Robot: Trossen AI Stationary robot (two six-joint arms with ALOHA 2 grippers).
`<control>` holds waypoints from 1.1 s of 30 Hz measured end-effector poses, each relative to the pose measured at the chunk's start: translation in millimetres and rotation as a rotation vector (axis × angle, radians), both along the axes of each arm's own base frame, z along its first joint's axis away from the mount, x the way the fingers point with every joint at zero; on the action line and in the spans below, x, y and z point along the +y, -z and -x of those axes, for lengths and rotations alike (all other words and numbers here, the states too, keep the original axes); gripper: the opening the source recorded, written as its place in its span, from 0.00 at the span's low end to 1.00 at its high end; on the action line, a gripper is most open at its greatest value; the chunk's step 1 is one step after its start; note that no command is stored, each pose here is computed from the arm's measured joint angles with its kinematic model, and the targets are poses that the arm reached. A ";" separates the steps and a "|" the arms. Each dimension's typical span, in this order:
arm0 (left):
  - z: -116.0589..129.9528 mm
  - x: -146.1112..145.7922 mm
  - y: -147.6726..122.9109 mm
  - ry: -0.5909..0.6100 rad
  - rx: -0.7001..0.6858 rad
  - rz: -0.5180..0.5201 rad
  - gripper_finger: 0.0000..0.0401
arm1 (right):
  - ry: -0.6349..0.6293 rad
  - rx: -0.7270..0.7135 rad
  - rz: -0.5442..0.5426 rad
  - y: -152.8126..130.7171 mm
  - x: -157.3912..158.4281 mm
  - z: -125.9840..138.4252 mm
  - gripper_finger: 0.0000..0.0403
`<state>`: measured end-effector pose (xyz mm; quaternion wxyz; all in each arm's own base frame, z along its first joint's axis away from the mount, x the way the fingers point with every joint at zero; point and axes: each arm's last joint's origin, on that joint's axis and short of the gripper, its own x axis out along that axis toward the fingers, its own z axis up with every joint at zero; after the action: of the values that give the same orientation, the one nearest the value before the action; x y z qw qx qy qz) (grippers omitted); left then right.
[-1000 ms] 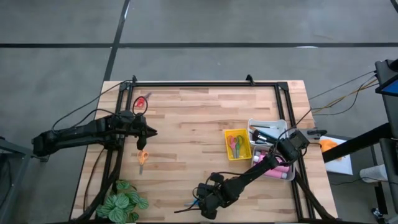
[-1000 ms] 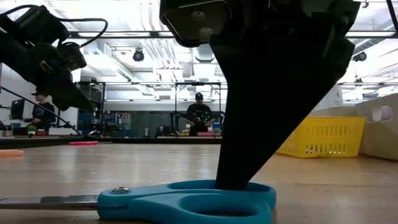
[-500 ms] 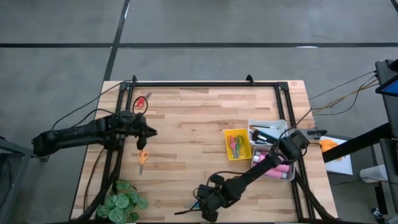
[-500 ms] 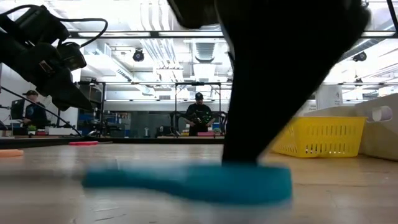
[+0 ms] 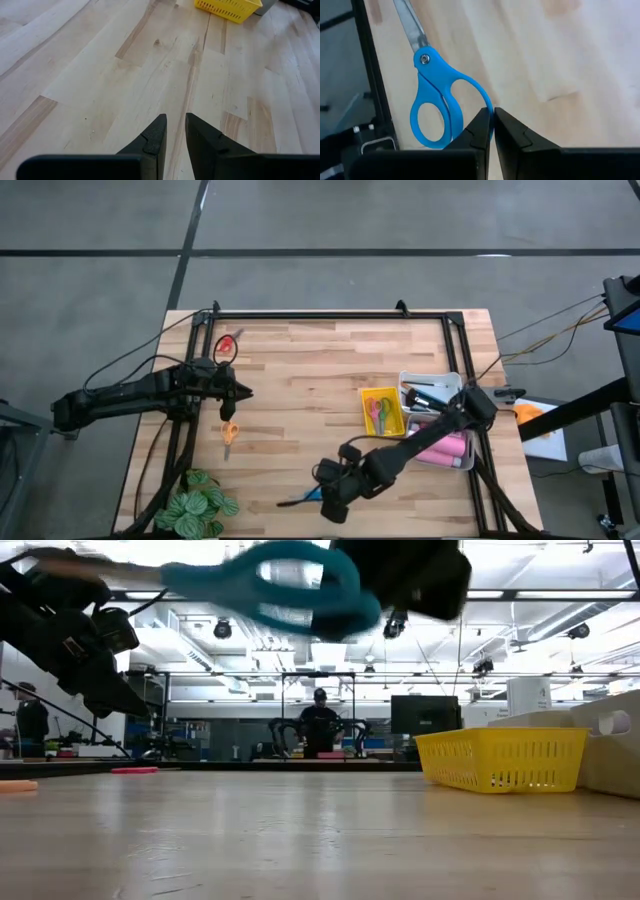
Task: Pick & Place Paint Supplies
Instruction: Put the blue scissors into the yellow bin
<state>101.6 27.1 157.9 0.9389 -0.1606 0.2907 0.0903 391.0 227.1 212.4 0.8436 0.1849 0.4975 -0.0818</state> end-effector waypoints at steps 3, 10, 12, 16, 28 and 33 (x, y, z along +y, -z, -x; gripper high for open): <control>0.0 0.0 -0.1 0.000 0.000 0.000 0.18 | 0.013 -0.028 0.035 -20.6 -8.8 6.4 0.04; 0.0 0.0 0.0 0.000 0.001 0.000 0.18 | 0.071 -0.110 0.115 -77.5 -31.0 34.6 0.04; 0.0 0.0 0.0 0.000 0.000 0.000 0.18 | 0.094 -0.126 0.119 -93.1 -38.2 45.5 0.04; 0.1 0.0 0.1 -0.001 0.001 0.000 0.18 | 0.153 -0.151 0.129 -116.5 -50.8 64.9 0.04; 0.5 -0.1 1.0 0.000 0.012 0.004 0.18 | 0.325 -0.167 0.179 -134.6 -91.1 123.6 0.04; 0.9 -0.2 1.5 0.000 0.018 0.006 0.18 | 0.467 -0.168 0.178 -120.4 -106.9 148.5 0.04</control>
<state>100.8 26.9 156.4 0.9358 -0.1625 0.2993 0.0911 242.5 120.1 332.8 0.8531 0.2260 0.3601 -0.3023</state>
